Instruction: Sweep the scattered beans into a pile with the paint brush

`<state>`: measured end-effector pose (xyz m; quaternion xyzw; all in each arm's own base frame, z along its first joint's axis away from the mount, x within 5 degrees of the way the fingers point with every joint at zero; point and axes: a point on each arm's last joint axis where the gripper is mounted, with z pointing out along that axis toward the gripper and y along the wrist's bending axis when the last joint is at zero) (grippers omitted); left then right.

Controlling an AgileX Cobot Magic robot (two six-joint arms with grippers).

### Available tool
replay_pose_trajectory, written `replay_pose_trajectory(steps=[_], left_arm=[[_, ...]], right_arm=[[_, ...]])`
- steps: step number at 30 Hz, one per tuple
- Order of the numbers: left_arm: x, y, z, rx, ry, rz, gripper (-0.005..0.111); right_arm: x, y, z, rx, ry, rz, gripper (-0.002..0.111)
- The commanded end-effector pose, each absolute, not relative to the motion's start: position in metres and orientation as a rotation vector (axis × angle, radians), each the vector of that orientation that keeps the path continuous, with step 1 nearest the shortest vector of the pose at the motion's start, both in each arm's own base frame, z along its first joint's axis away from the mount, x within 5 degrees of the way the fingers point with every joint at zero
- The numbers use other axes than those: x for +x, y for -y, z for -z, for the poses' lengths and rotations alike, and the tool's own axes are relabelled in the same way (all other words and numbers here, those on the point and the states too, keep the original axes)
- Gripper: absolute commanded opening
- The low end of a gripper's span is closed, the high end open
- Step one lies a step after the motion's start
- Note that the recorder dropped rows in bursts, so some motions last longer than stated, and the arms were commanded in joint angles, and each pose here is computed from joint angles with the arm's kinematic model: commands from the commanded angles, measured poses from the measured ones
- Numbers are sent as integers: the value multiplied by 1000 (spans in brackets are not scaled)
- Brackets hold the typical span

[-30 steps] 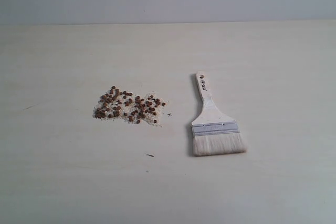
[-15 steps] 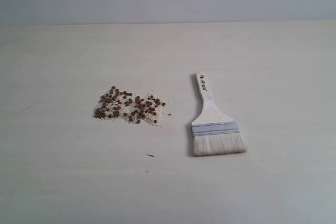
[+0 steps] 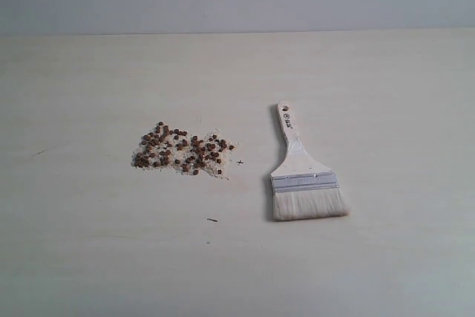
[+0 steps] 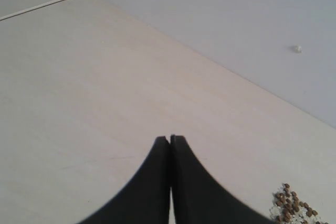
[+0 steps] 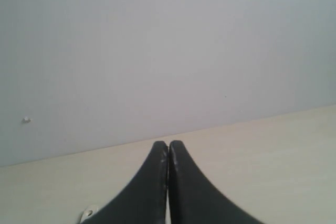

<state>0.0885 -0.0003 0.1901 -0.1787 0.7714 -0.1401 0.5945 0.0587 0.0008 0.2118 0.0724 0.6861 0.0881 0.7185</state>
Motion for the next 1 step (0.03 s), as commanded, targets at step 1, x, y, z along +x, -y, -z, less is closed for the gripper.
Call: replay_pose_trajectory(steps=[1], left_arm=[[89,0,-188,-424,-1799,330,0]], right_arm=[[58,0,-211,161,-1516,-185,0]])
